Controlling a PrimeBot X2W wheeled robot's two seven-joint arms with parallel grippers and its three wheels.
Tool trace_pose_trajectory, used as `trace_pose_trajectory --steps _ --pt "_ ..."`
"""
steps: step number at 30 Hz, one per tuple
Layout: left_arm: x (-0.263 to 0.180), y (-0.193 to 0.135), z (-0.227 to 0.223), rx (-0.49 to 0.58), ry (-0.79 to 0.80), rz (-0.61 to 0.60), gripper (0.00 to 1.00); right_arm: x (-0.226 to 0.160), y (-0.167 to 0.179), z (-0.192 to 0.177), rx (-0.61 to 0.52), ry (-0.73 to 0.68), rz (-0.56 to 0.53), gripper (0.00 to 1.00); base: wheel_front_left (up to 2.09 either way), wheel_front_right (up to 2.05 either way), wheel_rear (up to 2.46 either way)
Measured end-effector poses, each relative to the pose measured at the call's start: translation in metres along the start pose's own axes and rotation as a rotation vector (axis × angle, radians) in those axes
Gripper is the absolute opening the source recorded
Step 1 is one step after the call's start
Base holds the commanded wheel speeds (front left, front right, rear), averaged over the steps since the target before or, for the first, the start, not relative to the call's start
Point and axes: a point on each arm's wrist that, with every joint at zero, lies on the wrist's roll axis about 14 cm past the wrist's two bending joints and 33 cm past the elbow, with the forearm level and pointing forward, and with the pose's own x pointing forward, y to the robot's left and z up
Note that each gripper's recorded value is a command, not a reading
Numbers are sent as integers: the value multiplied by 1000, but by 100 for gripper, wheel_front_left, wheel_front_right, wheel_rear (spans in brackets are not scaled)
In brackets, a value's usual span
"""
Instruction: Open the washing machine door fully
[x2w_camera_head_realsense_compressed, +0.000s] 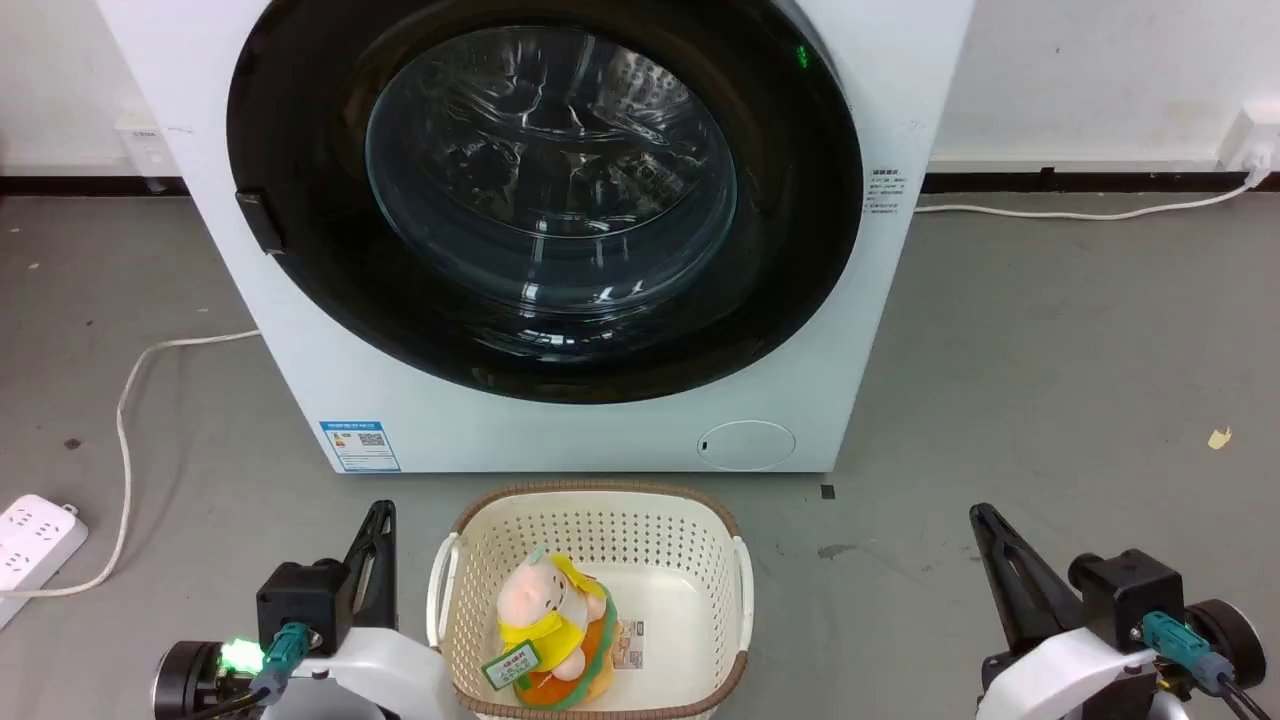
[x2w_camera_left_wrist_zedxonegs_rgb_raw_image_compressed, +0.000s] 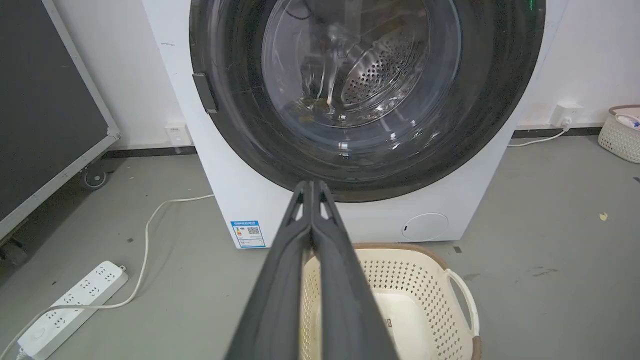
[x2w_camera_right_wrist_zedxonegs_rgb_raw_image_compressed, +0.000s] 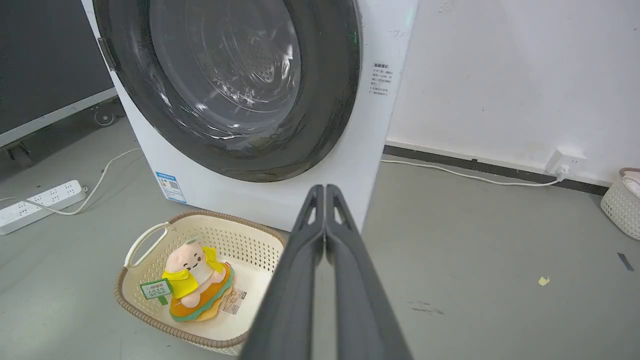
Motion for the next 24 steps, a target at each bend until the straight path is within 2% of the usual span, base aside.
trace_pose_trajectory --steps 19,20,24 --pt "0 0 0 0 0 0 0 0 0 0 0 0 0 0 0 0 0" --pt "0 0 0 0 0 0 100 0 0 0 0 0 0 100 0 0 0" --pt "0 0 0 0 0 0 100 0 0 0 1 1 1 100 0 0 0"
